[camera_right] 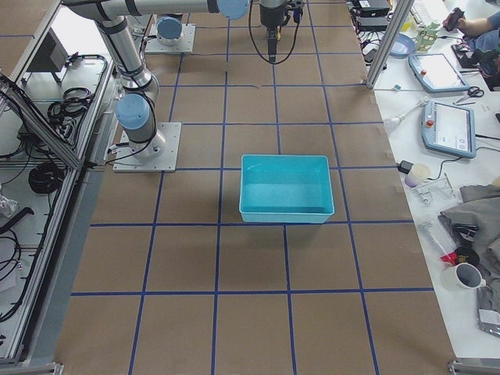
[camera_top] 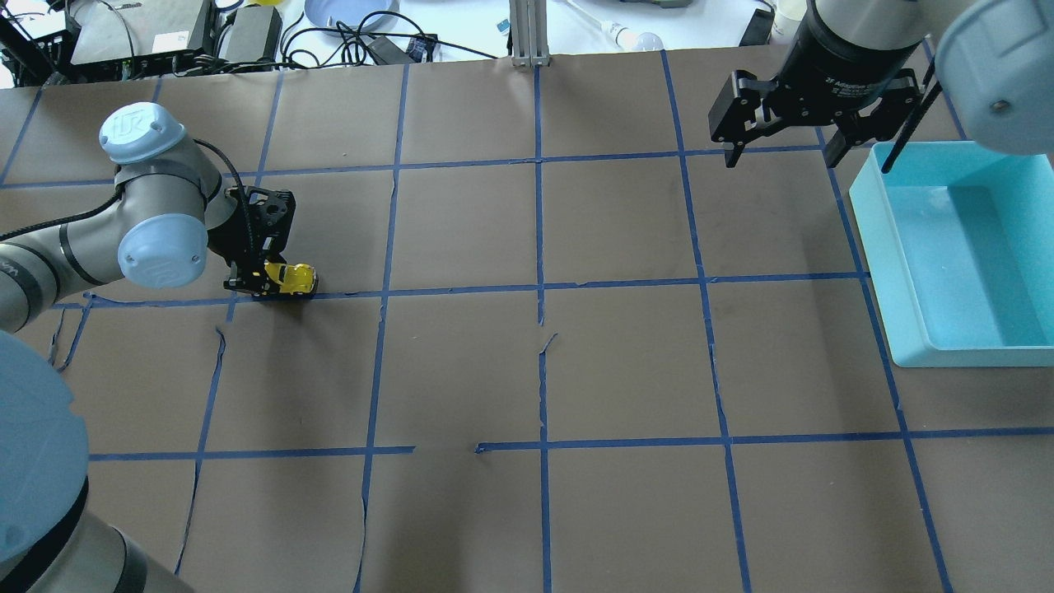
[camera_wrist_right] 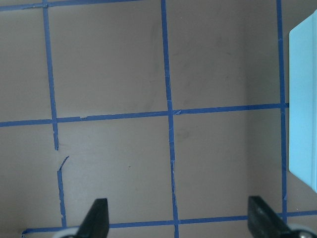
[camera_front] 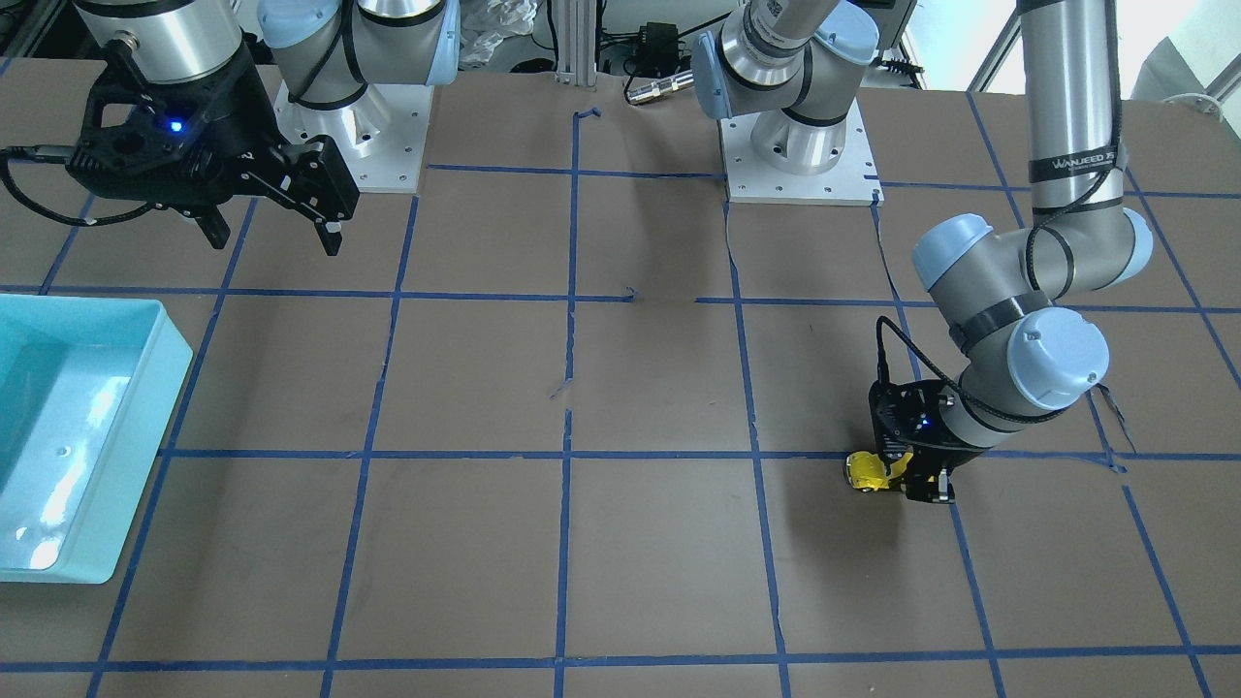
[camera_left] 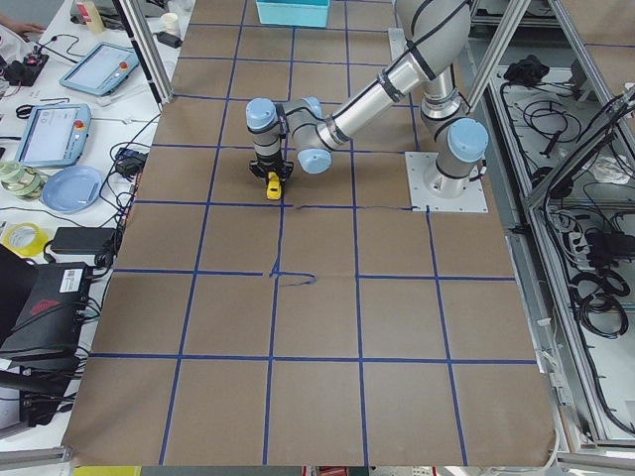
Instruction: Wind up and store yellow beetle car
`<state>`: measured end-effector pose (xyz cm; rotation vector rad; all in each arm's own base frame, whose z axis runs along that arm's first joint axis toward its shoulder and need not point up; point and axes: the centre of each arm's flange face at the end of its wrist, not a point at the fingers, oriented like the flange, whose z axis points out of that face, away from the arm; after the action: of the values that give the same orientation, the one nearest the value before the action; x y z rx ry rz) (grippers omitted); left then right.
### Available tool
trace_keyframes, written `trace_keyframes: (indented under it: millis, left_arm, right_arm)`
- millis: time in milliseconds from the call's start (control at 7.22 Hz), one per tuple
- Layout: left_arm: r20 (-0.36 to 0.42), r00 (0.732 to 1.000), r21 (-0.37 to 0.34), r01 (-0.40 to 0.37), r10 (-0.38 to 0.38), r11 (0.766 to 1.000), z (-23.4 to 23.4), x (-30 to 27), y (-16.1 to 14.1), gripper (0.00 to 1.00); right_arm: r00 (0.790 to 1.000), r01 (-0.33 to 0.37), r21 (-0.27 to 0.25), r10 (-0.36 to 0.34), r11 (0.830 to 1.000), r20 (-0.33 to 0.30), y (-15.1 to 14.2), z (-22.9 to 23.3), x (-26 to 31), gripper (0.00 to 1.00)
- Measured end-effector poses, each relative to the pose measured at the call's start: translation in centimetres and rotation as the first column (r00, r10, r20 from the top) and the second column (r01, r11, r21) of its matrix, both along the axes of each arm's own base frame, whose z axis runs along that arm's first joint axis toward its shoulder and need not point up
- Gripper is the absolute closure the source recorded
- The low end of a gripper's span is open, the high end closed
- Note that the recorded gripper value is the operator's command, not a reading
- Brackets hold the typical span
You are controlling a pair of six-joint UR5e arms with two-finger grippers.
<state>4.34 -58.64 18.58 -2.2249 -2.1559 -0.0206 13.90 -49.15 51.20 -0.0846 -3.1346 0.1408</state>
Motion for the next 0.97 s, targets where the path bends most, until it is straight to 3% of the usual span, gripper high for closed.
trace_keyframes:
  millis: [138,277,415,554,969]
  left_arm:
    - [-0.001,1.0,-0.001,0.004,-0.004,1.0,0.0,1.1,0.1,0.64]
    - [-0.002,1.0,-0.002,0.007,-0.007,1.0,0.0,2.1,0.2,0.54]
    - [-0.002,1.0,-0.002,0.003,-0.003,1.0,0.1,2.8,0.3,0.14]
    - [-0.002,1.0,-0.002,-0.003,0.003,1.0,0.1,3.2,0.3,0.0]
    - [-0.002,1.0,-0.005,-0.021,0.021,1.0,0.4,3.5,0.4,0.0]
  right_arm:
    - [1.0,0.0,0.0,0.0,1.0,0.0,0.0,0.0,0.0,0.0]
    - [1.0,0.0,0.0,0.0,1.0,0.0,0.0,0.0,0.0,0.0]
    - [1.0,0.0,0.0,0.0,1.0,0.0,0.0,0.0,0.0,0.0]
    - [1.0,0.0,0.0,0.0,1.0,0.0,0.0,0.0,0.0,0.0]
    - [1.0,0.0,0.0,0.0,1.0,0.0,0.0,0.0,0.0,0.0]
